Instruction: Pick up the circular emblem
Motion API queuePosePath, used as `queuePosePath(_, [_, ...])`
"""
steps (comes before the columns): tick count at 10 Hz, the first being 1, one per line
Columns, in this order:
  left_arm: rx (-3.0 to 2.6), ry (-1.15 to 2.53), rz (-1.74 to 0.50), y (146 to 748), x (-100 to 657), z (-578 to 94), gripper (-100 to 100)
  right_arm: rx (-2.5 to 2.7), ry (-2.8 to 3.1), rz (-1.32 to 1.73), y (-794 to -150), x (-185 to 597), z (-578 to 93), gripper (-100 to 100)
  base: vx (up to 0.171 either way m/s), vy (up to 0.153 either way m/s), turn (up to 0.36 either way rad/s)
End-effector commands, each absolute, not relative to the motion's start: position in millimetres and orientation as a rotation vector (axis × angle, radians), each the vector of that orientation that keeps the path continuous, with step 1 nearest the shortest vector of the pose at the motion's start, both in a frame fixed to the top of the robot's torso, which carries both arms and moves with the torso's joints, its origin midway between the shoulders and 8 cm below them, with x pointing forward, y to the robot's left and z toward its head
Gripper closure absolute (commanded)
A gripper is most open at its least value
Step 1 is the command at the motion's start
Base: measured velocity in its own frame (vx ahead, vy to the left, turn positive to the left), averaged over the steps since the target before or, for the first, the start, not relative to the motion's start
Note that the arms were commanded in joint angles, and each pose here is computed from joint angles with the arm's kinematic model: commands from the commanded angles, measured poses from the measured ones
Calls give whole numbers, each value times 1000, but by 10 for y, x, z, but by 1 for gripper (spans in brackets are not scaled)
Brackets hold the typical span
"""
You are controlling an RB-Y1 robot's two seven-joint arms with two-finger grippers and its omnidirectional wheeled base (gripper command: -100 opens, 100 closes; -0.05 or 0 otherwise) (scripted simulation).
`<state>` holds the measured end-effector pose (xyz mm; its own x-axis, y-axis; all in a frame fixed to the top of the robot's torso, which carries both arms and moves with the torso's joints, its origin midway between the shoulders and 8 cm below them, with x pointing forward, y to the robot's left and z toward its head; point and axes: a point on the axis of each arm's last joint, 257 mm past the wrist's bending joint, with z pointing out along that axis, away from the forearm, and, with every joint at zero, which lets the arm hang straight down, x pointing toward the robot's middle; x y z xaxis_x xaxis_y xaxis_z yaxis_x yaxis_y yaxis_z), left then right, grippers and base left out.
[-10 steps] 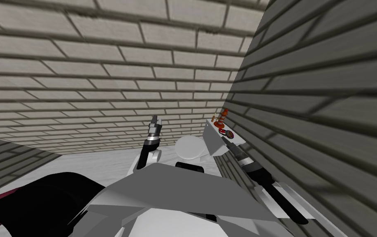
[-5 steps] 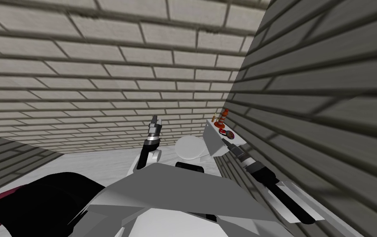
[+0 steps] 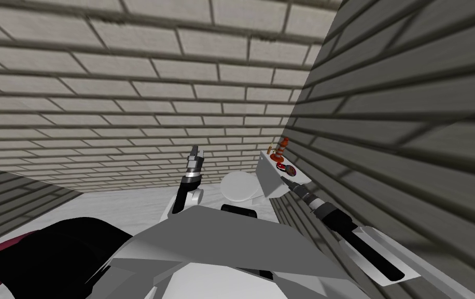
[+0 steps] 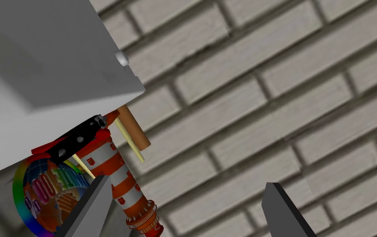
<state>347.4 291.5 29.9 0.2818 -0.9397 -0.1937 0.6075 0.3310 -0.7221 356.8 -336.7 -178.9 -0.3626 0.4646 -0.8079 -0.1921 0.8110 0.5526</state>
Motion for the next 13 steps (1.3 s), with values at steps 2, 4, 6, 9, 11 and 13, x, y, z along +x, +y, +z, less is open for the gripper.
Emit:
queuePosePath(2, [-584, 677, -1118, 2915, 3474, 299, 0, 178, 1898, 601, -3584, 3571, -1931, -100, 8, -9, 26])
queuePosePath(4, [-584, 677, -1118, 2915, 3474, 299, 0, 148, 1939, 552, -3689, 3579, -1977, -100, 7, -9, 14])
queuePosePath(6, [-584, 677, -1118, 2915, 3474, 299, 0, 117, 1977, 502, -3796, 3591, -2013, -100, 4, -7, 15])
queuePosePath(9, [-584, 677, -1118, 2915, 3474, 299, 0, 75, 2016, 449, -3900, 3610, -2035, -100, 5, -5, 14])
queuePosePath(11, [-584, 677, -1118, 2915, 3474, 299, 0, 40, 2061, 361, -4105, 3638, -2071, -100, 8, -6, 22])
queuePosePath(13, [-584, 677, -1118, 2915, 3474, 299, 0, -2, 2089, 312, -4192, 3668, -2064, -100, 9, -6, 16])
